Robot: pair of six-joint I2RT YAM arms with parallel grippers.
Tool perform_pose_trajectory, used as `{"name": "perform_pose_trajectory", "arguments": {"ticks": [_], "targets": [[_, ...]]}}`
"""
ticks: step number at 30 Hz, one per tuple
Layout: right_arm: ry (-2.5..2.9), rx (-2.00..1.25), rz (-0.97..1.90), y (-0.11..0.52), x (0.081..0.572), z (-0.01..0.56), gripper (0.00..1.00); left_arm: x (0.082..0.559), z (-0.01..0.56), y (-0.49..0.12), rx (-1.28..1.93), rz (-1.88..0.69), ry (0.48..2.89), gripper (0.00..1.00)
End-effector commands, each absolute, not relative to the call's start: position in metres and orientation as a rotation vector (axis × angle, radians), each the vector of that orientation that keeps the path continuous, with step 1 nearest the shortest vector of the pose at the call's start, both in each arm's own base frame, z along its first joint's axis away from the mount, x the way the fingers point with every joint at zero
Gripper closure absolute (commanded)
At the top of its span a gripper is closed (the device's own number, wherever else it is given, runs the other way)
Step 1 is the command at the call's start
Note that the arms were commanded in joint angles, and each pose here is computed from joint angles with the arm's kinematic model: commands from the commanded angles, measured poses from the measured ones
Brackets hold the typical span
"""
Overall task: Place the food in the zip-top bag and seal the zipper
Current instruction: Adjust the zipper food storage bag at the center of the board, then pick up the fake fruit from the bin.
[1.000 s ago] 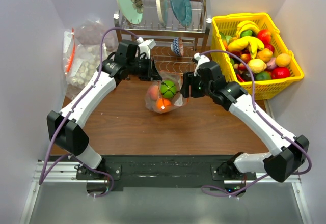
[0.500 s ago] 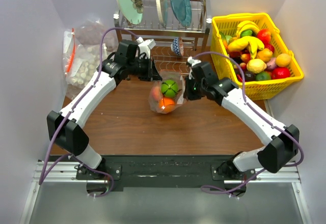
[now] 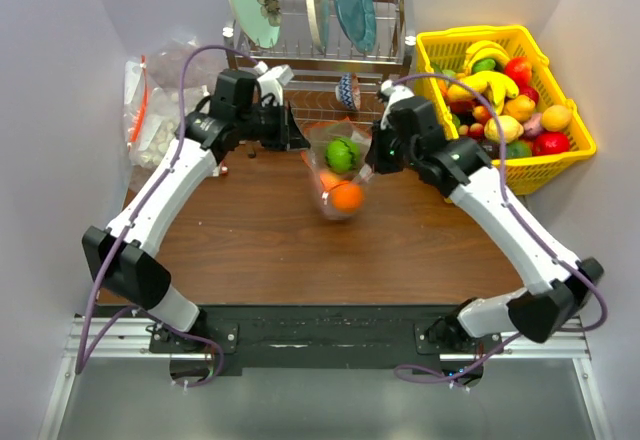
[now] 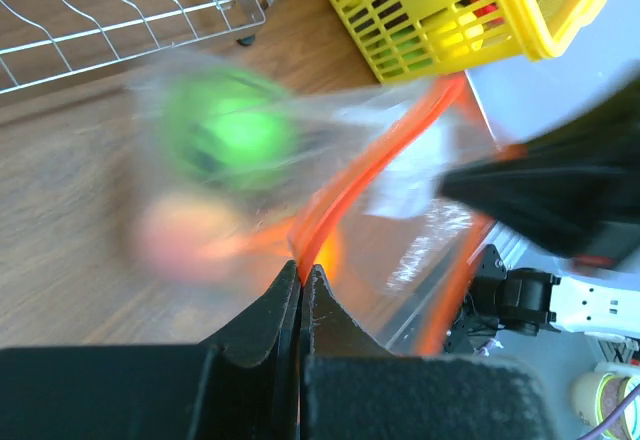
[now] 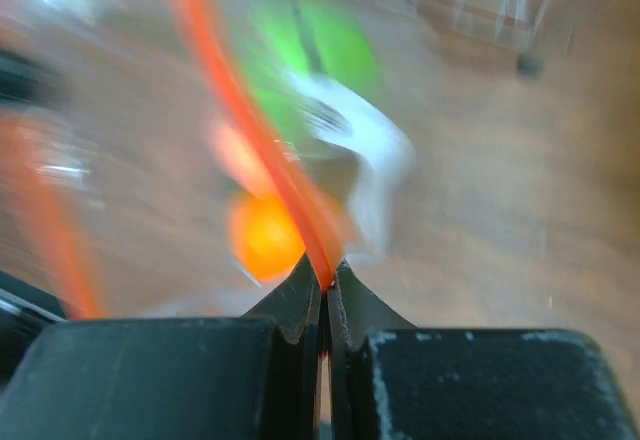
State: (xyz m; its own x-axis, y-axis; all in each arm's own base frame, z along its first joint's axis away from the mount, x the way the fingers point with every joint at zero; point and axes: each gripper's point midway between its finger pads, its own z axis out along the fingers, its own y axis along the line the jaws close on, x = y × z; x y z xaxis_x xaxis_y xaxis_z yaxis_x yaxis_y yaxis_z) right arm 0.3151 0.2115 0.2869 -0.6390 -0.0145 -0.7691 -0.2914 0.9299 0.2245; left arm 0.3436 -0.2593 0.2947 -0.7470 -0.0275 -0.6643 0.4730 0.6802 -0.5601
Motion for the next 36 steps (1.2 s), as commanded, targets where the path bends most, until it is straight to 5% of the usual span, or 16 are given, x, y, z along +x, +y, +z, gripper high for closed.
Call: {"name": "perform_pose_trajectory", "arguments": {"ticks": [1, 3, 5, 6, 9, 22, 36], "targets": [[2.244, -0.196, 0.419, 0.212, 0.316, 0.278, 1.0, 0.334, 0.314, -0.255, 0.364, -1.019, 2.168, 1.0], [2.234, -0.204, 0.446, 0.216, 0.318, 0.28, 0.98, 0.332, 0.303, -0.257, 0.364, -1.033, 2.183, 1.0], [2.26, -0.231, 0.476, 0.225, 0.318, 0.274, 0.79, 0.332, 0.298, -0.256, 0.36, -1.027, 2.187, 1.0], [2.265, -0.232, 0.478, 0.225, 0.318, 0.275, 0.55, 0.334, 0.293, -0.253, 0.348, -1.003, 2.192, 1.0], [2.24, -0.221, 0.485, 0.225, 0.319, 0.285, 0.38, 0.341, 0.284, -0.251, 0.328, -0.969, 2.199, 1.0], [2.13, 0.132, 0.239, 0.089, 0.352, 0.351, 0.42, 0.35, 0.265, -0.255, 0.332, -0.974, 2.184, 1.0], [1.932, 0.789, 0.215, -0.038, 0.428, 0.322, 0.47, 0.344, 0.263, -0.259, 0.365, -1.015, 2.179, 1.0]]}}
